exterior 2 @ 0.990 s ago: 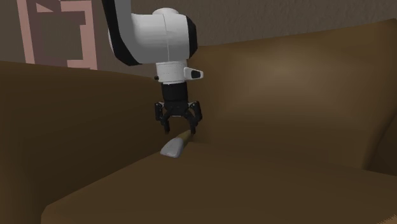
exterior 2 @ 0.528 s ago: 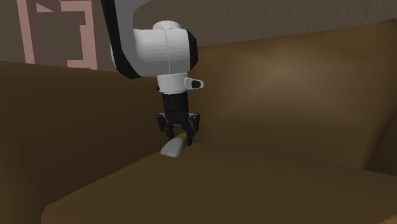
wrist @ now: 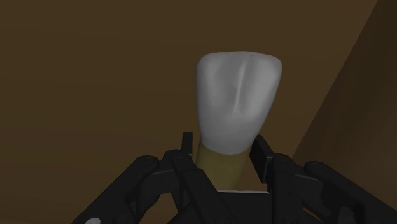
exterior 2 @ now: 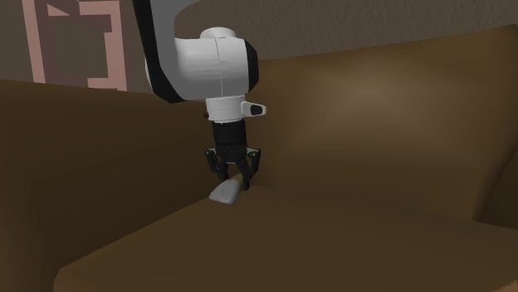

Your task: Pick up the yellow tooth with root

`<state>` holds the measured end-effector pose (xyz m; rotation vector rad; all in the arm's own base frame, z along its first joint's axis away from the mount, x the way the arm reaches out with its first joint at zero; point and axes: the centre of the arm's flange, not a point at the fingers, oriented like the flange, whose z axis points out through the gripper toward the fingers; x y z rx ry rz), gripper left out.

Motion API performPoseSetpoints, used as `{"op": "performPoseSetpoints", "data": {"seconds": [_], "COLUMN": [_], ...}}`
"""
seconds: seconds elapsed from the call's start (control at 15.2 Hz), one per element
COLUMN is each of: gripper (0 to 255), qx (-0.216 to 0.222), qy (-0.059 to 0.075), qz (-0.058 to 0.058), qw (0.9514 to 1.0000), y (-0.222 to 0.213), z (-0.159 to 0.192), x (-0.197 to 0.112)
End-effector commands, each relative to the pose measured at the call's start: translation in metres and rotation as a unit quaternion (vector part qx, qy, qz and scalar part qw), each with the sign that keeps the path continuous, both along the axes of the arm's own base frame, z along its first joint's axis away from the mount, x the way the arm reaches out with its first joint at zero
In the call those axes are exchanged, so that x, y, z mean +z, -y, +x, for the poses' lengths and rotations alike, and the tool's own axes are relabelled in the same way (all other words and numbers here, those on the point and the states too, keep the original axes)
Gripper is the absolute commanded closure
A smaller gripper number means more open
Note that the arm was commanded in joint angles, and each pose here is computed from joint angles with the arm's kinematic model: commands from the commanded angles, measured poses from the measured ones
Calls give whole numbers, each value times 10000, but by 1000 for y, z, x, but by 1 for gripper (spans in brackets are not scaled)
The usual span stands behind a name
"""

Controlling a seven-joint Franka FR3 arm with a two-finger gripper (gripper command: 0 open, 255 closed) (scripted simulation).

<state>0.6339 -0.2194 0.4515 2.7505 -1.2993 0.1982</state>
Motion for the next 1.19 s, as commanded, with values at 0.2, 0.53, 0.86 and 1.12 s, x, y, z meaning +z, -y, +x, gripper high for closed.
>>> {"op": "performPoseSetpoints", "data": {"seconds": [0.2,0.53,0.86,1.12], "gripper": [255,255,255,255], "qx": [4,4,4,4], "qy": [-3,-3,-3,-3], "qz": [4,4,4,4], "qw": [10000,10000,10000,10000], "y": [-2,-2,-2,-2], "z": [0,0,0,0], "x": [15,42,68,80]}}
